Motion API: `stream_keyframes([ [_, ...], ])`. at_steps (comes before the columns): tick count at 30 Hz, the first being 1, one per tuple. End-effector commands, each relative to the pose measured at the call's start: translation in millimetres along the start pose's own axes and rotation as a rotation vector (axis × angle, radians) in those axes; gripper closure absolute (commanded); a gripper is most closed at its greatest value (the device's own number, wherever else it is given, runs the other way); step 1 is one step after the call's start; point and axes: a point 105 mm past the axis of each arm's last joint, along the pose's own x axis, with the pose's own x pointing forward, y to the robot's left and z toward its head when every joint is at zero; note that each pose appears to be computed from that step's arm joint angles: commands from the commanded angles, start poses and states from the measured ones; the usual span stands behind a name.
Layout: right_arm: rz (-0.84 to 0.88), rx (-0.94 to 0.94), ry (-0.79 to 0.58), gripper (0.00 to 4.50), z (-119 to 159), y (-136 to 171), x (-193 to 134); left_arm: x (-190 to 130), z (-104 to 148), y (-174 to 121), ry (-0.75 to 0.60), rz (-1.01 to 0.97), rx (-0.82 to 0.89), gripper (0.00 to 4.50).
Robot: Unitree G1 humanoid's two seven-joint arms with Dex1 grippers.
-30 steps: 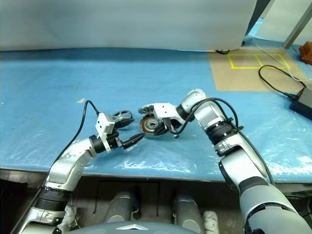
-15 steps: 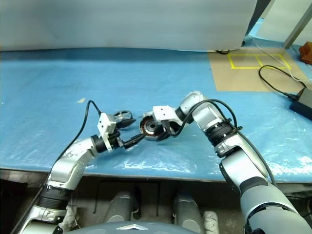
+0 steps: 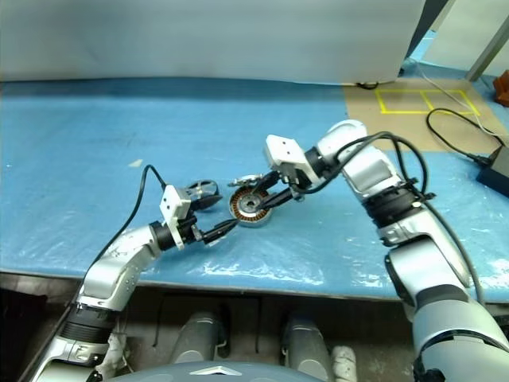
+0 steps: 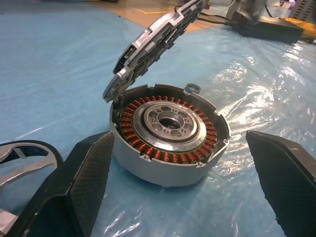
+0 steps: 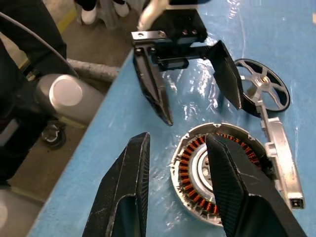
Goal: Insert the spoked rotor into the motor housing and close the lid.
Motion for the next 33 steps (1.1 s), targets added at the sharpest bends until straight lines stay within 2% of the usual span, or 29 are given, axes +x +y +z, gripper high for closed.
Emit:
stream_keyframes([
  [1, -0.040, 0.063, -0.015, 2.64, -15.8, 12.8, -23.7, -6.4, 17.9, 1.8, -0.046, 0.003, 0.044, 0.00],
  [5, -0.301, 0.254, -0.127, 2.64, -45.2, 1.0, -46.1, -10.4, 23.6, 4.3, -0.057, 0.008, 0.050, 0.00],
  [9, -0.619, 0.360, -0.275, 2.64, -68.9, -20.1, -57.6, -9.8, 21.2, 5.8, -0.044, 0.001, 0.044, 0.00],
  [12, -0.803, 0.445, -0.298, 2.64, -95.5, -30.1, -58.6, -7.8, 21.4, 5.9, -0.037, -0.013, 0.045, 0.00],
  [13, -0.820, 0.452, -0.314, 2.64, -97.4, -30.3, -57.0, -7.6, 21.6, 6.0, -0.034, -0.017, 0.047, 0.00],
  [16, -0.801, 0.441, -0.294, 2.06, -104.1, -22.1, -40.9, -7.3, 22.7, 9.2, -0.026, -0.020, 0.060, 0.00],
  [22, -0.872, 0.533, -0.305, 0.23, -123.7, -20.6, -33.5, -7.1, 24.4, 12.6, -0.018, -0.023, 0.070, 0.00],
  [27, -0.811, 0.559, -0.348, 0.23, -123.0, -11.5, -21.4, -9.5, 20.7, 11.3, -0.005, -0.024, 0.067, 0.00],
  [33, -0.877, 0.550, -0.214, 0.23, -153.3, -8.4, -10.0, -7.6, 21.4, 10.5, -0.007, -0.022, 0.071, 0.00],
])
